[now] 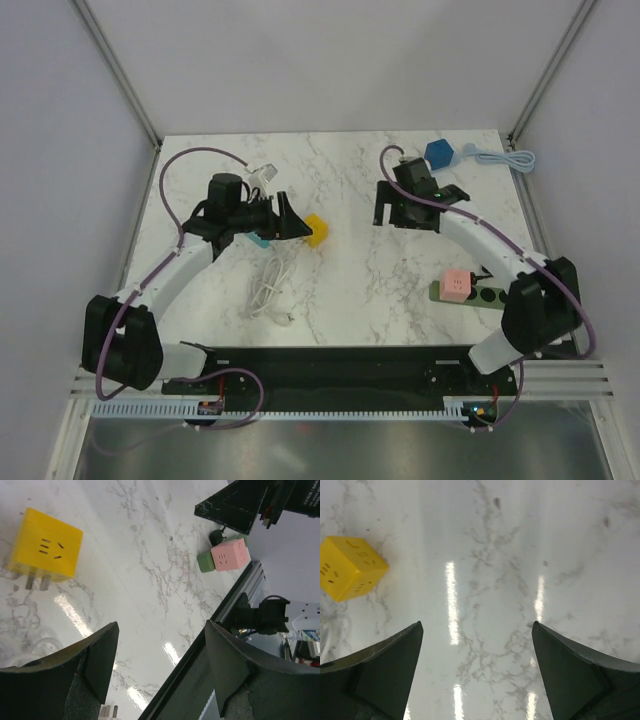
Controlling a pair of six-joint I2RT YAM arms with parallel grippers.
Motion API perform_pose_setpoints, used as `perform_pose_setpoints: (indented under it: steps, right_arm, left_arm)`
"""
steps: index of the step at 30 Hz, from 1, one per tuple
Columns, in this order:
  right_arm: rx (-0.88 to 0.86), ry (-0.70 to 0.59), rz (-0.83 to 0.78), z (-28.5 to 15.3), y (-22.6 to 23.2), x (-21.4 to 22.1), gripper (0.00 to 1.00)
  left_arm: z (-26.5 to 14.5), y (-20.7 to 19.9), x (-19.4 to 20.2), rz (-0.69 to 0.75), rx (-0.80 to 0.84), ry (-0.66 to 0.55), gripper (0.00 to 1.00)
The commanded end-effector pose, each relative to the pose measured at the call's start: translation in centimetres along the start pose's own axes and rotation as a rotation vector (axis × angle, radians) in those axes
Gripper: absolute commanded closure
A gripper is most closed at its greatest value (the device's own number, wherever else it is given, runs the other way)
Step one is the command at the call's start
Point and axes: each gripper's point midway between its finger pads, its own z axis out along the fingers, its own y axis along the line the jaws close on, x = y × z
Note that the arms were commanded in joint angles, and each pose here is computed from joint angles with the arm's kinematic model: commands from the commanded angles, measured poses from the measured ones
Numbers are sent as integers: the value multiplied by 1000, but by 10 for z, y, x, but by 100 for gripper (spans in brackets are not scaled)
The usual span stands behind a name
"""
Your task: Pull the plug off the socket
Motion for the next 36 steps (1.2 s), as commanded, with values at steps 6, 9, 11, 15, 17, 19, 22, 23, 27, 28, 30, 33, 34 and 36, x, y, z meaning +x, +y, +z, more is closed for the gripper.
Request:
perform_pose_setpoints:
  steps: [6, 9, 11, 15, 17, 19, 22, 23, 27, 28, 30, 33, 34, 36]
  right_arm:
    - [321, -127, 302, -72, -143, 25, 2]
    - [364, -123, 433, -84, -188, 46, 3]
    - [386, -125, 491, -88, -206, 54, 4]
    - [383, -120, 610, -97, -230, 79, 21]
    - [387, -146, 638, -105, -236, 83, 61]
    - [402, -143, 669, -109, -244, 90, 70]
    - [415, -106, 696, -106, -248, 100, 92]
    - [410, -88, 714, -103, -246, 103, 99]
    - [327, -52, 764, -88, -232, 114, 100]
    - [321, -58, 766, -88, -231, 114, 100]
    - [312, -79, 774, -89, -229, 113, 100]
    - [273, -25, 784, -81, -221, 124, 100]
    - [264, -5, 786, -78, -219, 128, 100]
    - [259, 39, 791, -71, -217, 139, 100]
  left_arm:
    - [42, -86, 43, 65, 255, 204, 22]
    - [64, -127, 67, 122, 285, 269, 20]
    - [78, -152, 74, 158, 300, 281, 20]
    - [109, -183, 90, 161, 344, 350, 24]
    - [125, -196, 100, 185, 356, 370, 26]
    - [140, -196, 108, 187, 342, 376, 29]
    - [147, -203, 124, 177, 374, 431, 33]
    - [148, -201, 128, 169, 374, 445, 33]
    - [139, -201, 128, 194, 375, 431, 33]
    - [137, -197, 130, 199, 364, 431, 32]
    - [130, -199, 125, 214, 362, 411, 30]
    - [125, -196, 129, 206, 352, 417, 27]
    - [124, -195, 129, 202, 351, 419, 26]
    - [123, -194, 131, 201, 347, 419, 26]
